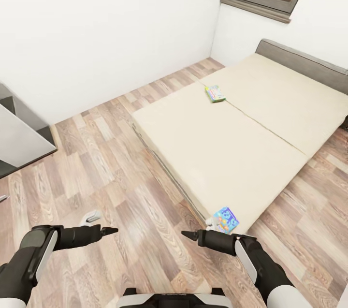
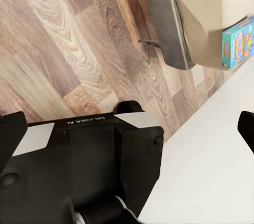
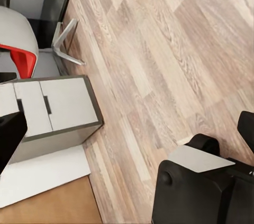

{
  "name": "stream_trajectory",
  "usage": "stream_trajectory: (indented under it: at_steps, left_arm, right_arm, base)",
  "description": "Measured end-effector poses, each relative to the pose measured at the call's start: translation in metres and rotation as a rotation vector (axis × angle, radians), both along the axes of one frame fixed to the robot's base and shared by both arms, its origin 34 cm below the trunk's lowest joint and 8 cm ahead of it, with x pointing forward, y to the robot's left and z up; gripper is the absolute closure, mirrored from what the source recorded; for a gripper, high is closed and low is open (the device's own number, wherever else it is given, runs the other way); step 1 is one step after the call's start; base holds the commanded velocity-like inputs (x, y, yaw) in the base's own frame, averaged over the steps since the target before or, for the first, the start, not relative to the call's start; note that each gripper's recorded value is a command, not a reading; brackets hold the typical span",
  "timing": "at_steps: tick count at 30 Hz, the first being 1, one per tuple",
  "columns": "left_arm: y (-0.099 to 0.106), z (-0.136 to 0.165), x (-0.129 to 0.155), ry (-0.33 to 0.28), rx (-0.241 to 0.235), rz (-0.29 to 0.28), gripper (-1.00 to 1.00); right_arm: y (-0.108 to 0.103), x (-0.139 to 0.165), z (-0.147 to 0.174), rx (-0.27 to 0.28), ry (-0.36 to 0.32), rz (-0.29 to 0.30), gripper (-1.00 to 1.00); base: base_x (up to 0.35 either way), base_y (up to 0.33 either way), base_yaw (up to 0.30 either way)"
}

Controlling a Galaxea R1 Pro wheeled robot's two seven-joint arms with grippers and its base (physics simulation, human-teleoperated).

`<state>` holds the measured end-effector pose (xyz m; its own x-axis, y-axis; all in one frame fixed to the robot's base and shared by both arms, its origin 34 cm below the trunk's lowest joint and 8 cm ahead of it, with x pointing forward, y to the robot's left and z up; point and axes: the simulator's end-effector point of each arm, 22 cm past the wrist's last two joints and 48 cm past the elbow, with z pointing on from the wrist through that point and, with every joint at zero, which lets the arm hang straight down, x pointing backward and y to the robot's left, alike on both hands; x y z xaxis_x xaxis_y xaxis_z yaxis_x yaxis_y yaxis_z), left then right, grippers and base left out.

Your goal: Put all the toys in the child's room - the three board games (two on the bed and one on the table), the two jigsaw puzzles on the table, and the tennis ball on the table - inside the toy box on the table in the child's room.

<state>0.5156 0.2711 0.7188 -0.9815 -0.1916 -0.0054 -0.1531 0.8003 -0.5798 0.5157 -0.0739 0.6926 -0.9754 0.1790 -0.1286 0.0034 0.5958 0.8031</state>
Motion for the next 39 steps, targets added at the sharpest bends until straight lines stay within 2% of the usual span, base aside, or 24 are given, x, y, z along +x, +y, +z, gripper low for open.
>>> stream_trajectory:
  at_steps: [20,28,39]
  left_arm:
    - [0.009,0.009,0.006,-0.023,0.014,0.0,-1.0]
    - [0.01,0.013,0.009,-0.032,0.015,0.0,-1.0]
    - [0.011,0.019,0.013,-0.046,0.017,0.0,-1.0]
  right_arm:
    - [-0.002,0.007,0.008,-0.002,-0.021,-0.003,-1.0]
    - [-0.009,0.013,0.011,-0.003,-0.027,-0.03,-1.0]
    - [-0.009,0.018,0.016,-0.003,-0.04,-0.035,-1.0]
  base:
    - [0.0,0.021,-0.243]
    - [0.0,0.003,-0.231]
    - [0.0,0.031,-0.21]
